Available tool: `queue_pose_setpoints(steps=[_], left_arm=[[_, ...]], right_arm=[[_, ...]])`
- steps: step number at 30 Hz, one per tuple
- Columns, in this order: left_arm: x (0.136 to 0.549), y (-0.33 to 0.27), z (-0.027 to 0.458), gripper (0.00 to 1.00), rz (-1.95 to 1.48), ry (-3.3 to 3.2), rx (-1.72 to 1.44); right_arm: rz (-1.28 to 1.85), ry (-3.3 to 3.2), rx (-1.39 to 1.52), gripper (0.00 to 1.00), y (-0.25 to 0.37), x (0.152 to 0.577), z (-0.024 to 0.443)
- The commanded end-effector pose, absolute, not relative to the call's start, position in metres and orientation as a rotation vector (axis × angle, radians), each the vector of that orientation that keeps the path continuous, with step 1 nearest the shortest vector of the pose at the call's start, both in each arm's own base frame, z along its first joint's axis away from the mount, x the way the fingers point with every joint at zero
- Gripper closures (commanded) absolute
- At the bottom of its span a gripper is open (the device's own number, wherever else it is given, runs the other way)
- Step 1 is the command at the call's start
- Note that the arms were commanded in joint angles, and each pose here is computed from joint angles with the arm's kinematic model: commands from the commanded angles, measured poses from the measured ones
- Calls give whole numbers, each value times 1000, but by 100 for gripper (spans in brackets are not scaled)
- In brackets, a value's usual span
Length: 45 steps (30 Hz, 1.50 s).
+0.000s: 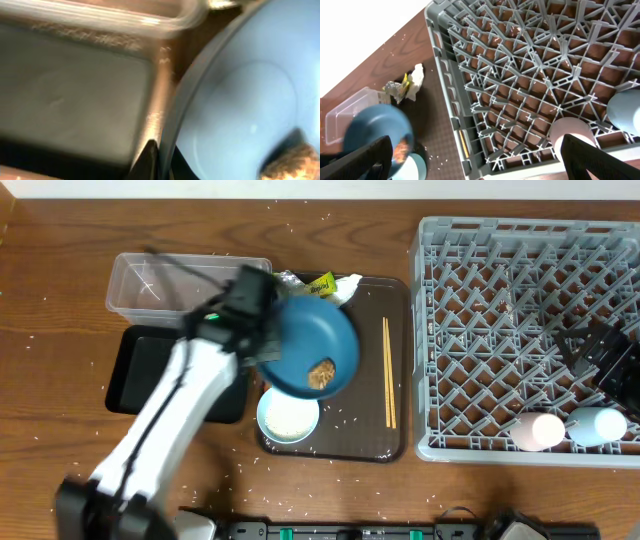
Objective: Sort waste into correct bins and load items into the dishwasher rack
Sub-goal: 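Grasp the blue plate rim with the left gripper and lift it, then tilt the blue plate over the black tray to dump the food scrap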
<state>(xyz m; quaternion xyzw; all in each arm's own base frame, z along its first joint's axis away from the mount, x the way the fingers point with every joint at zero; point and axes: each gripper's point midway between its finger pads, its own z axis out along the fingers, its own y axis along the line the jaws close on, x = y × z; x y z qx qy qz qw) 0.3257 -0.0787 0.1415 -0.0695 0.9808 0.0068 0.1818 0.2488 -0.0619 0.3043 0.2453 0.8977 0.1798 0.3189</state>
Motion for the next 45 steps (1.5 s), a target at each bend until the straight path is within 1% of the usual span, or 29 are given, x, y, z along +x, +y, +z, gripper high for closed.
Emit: queue_pose_setpoints(steps=[1,4,8,12,15,22,27,31,36,45], left_arm=[[311,-31,181,94,122,2672,-324],[288,7,204,94,246,2613,-432],[254,64,229,94,558,2499,-608],[230,98,240,94,814,2369,-816],[223,113,239,94,991,2304,-877],[245,130,230,94,1324,2257,-755],[269,129,242,94,1534,2124,-579],[282,114,246,94,1554,2096,-469],[288,104,255,94,1599,2051,-370],[291,95,257,94,1592,2045,-324]], right_arm=[[471,2369,640,1,-60,249,303],[470,2368,639,1,-61,249,303],[470,2368,639,1,-61,249,303],[469,2367,638,1,-61,249,303],[469,2367,638,1,-61,250,303],[470,2368,638,1,-61,249,303],[470,2367,638,1,-61,249,303],[470,2367,638,1,-61,249,303],[470,2367,638,1,-61,249,303],[469,2368,638,1,-61,249,303]])
